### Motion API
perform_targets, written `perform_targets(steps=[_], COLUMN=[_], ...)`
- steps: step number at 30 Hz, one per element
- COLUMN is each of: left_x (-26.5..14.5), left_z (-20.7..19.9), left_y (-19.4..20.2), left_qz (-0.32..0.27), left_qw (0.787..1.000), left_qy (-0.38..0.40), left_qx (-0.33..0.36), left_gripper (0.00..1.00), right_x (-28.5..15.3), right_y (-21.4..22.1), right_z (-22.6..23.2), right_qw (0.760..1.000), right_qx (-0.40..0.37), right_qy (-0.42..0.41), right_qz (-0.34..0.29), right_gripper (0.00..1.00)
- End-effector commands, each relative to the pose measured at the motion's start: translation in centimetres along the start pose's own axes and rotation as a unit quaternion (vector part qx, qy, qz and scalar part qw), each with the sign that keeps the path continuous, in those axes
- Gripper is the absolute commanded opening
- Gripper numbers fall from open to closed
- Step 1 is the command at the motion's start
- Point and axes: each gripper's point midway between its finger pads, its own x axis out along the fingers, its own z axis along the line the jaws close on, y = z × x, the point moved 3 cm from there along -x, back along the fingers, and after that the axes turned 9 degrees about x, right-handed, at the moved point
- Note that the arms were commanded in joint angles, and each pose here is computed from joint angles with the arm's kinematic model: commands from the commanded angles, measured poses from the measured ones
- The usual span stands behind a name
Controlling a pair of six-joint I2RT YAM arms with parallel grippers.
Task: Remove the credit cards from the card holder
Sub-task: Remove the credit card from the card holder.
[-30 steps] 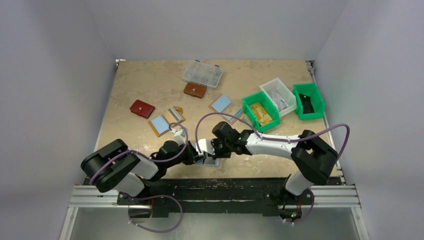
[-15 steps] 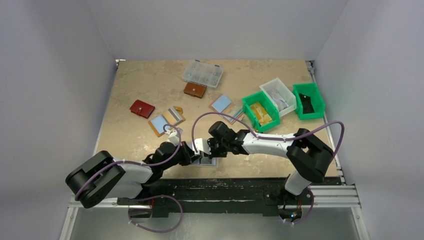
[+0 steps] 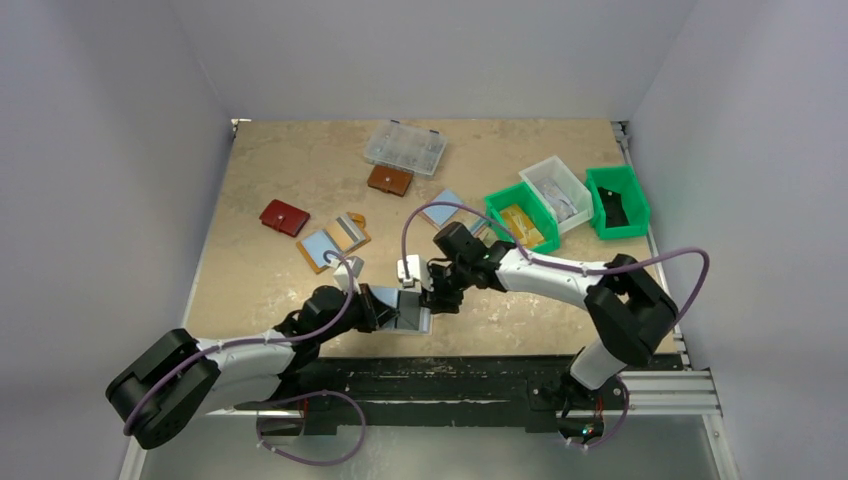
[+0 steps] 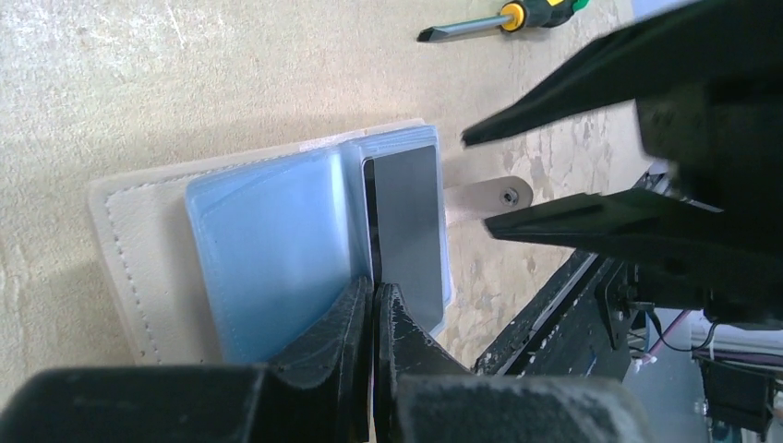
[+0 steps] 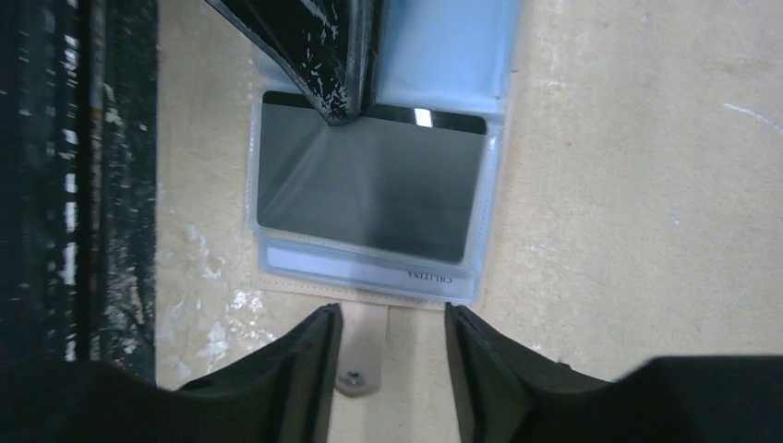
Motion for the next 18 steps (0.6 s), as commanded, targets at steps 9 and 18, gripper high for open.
perform_targets(steps=[9, 18], left_x=[-0.3, -0.8], left_z=[-1.5, -3.6], left_y=[-1.4, -1.2], left_qz=[-0.025, -0.044], left_qw=[0.992, 0.979], left_qy=[0.053, 0.087], left_qx=[0.112, 0.182], left_gripper=[0.0, 0.0], right_x=[-3.1, -2.6], right_y=[-2.2, -1.8], right_z=[-0.6, -1.0], right_qw=[0.993, 0.99], right_qx=[0.058, 0.085], right_qy=[-0.069, -0.084], right_qz=[-0.076, -0.072], right_gripper=[0.75, 0.77])
